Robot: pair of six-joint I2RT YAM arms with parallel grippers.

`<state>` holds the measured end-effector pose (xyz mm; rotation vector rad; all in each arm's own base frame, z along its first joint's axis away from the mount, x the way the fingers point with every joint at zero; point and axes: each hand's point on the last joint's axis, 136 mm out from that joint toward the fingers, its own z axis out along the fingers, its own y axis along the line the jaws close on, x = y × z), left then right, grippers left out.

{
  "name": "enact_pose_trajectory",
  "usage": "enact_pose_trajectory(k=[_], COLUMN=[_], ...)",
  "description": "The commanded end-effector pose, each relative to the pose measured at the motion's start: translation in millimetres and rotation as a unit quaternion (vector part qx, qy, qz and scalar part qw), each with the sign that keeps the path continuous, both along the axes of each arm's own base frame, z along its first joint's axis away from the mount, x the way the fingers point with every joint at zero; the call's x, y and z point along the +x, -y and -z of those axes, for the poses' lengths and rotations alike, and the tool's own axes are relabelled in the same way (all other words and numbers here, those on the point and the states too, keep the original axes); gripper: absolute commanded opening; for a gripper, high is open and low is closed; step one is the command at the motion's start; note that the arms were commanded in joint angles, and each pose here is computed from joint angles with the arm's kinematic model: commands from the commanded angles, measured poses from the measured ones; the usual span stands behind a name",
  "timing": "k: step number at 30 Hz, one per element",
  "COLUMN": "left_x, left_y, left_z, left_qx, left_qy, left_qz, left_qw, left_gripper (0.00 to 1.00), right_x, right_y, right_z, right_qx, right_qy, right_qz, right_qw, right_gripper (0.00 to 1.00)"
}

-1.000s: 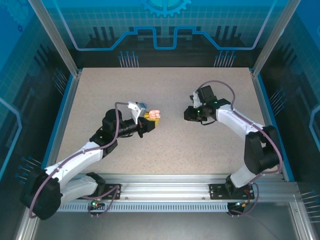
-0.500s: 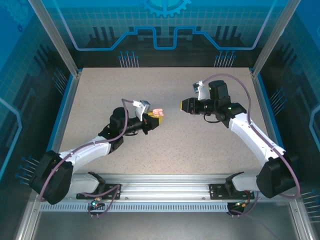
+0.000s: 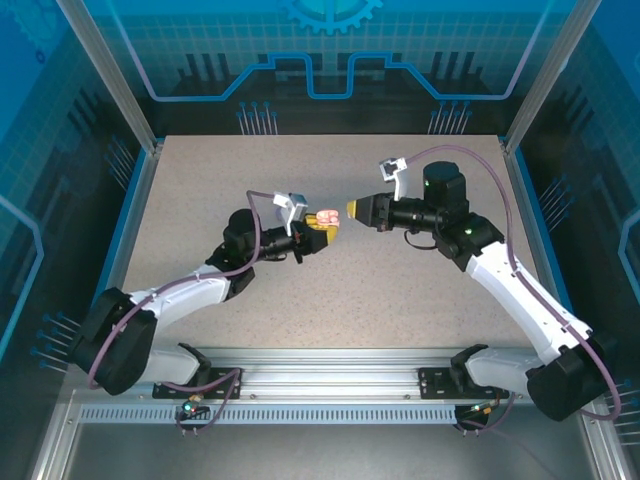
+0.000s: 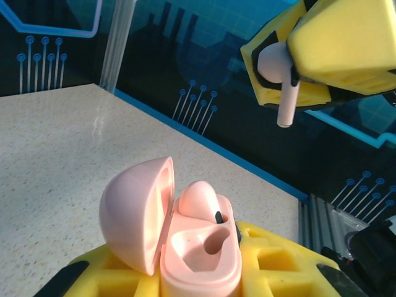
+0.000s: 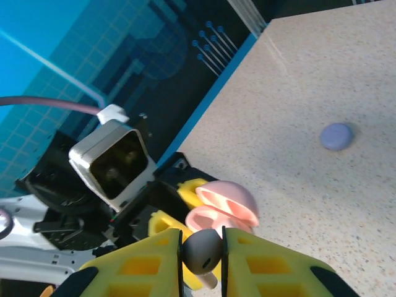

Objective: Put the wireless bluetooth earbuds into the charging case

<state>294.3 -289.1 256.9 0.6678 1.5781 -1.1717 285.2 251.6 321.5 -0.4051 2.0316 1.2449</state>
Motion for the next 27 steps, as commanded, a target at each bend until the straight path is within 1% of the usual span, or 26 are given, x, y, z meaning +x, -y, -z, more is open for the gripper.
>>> enact_pose_trajectory(k=[1, 6, 11, 20, 27], left_x=[-8.9, -15.2, -21.5, -27.4, -25.3], left_y=[11.1, 19.4, 25.3, 26.1, 25.7], left_z=[-31.5, -41.1, -50.2, -59.5, -63.9], left_qx=[-0.033, -0.041, -0.044, -0.048, -0.05], left_qy=[0.042, 0.051, 0.059, 0.068, 0.067], left_qz=[0.04, 0.061, 0.078, 0.084, 0.078], left_qw=[0.998, 0.996, 0.994, 0.993, 0.994], left_gripper=[0.17, 0.17, 0.17, 0.17, 0.17], right_x=[-12.4, -20.1, -19.5, -18.4, -21.4], right_y=[-10.0, -19.9, -22.9, -21.6, -22.8], right_z=[-32.1, -41.5, -44.0, -45.9, -47.1], right_qx=[0.027, 0.021, 0.021, 0.015, 0.009], right_qy=[0.048, 0.075, 0.082, 0.093, 0.104], right_qz=[-0.025, -0.036, -0.036, -0.026, -0.029], right_qw=[0.998, 0.996, 0.996, 0.995, 0.994], right_gripper=[0.21, 0.21, 0.21, 0.2, 0.2])
